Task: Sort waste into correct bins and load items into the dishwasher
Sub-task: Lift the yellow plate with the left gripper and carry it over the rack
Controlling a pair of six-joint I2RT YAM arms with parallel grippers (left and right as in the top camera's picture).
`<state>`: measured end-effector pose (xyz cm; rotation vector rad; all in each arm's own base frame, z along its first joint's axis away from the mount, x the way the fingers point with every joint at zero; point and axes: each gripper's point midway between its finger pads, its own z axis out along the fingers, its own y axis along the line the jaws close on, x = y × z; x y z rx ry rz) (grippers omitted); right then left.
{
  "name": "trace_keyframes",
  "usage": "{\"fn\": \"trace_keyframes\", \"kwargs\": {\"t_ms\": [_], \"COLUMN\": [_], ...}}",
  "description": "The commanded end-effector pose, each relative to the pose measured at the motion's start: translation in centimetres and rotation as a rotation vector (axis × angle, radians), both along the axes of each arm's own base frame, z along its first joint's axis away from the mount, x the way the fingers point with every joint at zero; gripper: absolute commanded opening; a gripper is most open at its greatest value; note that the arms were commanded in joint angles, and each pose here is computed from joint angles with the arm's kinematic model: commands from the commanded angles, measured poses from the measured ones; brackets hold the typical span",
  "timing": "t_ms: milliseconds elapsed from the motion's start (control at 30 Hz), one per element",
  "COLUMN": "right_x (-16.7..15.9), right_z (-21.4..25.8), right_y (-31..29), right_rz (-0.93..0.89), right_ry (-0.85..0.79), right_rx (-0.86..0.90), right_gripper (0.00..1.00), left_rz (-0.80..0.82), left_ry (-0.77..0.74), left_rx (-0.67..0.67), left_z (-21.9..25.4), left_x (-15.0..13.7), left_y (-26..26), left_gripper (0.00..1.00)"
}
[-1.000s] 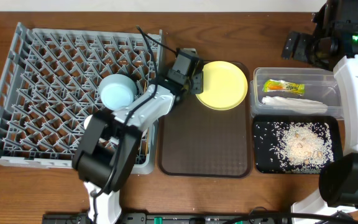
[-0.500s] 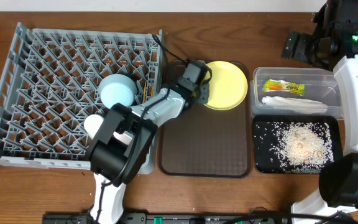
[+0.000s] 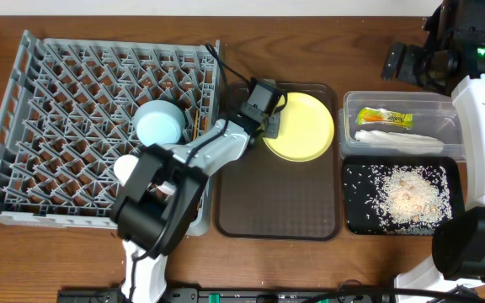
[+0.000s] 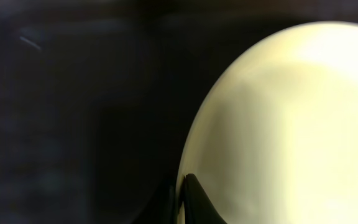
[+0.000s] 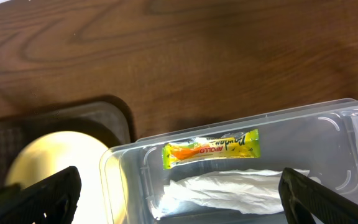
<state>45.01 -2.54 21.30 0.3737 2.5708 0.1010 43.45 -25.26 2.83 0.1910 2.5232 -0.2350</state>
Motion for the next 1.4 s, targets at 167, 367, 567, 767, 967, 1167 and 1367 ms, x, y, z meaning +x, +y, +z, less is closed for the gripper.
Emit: {"fn": "trace_keyframes", "kwargs": {"t_ms": [167, 367, 567, 767, 967, 1167, 1367], "right_x": [-0.1, -0.1, -0.1, -0.1, -0.1, -0.1, -0.1], "right_z": [0.6, 0.6, 0.6, 0.6, 0.6, 0.6, 0.6], "right_y": [-0.1, -0.1, -0.1, -0.1, -0.1, -0.1, 0.0], "right_rz": [0.005, 0.005, 0.005, 0.005, 0.005, 0.005, 0.006], "right_ry": [-0.013, -0.013, -0.013, -0.013, -0.013, -0.013, -0.013], "right_rx": [-0.011, -0.011, -0.011, -0.011, -0.011, -0.011, -0.011], "right_gripper": [0.99, 0.99, 0.99, 0.99, 0.99, 0.99, 0.99], "left_rz": [0.124, 0.223, 0.266, 0.337, 0.318, 0.309, 0.276], "left_ry": [-0.483, -0.516, -0.443, -0.385, -0.357, -0.351, -0.298], "left_rx": [0.298, 0.614, 0.879, 1.031, 1.016, 0.972, 0.877], "left_z": [22.0, 26.4, 25.3, 24.0, 22.3, 21.4, 18.8], "left_x": [-0.3, -3.5, -3.5, -2.4, -1.4, -1.4, -1.9], "left_y": [8.9, 15.4, 18.8, 21.3, 21.6, 21.2, 20.5], "left_gripper": [0.07, 0.08, 0.08, 0.07, 0.07, 0.07, 0.07]}}
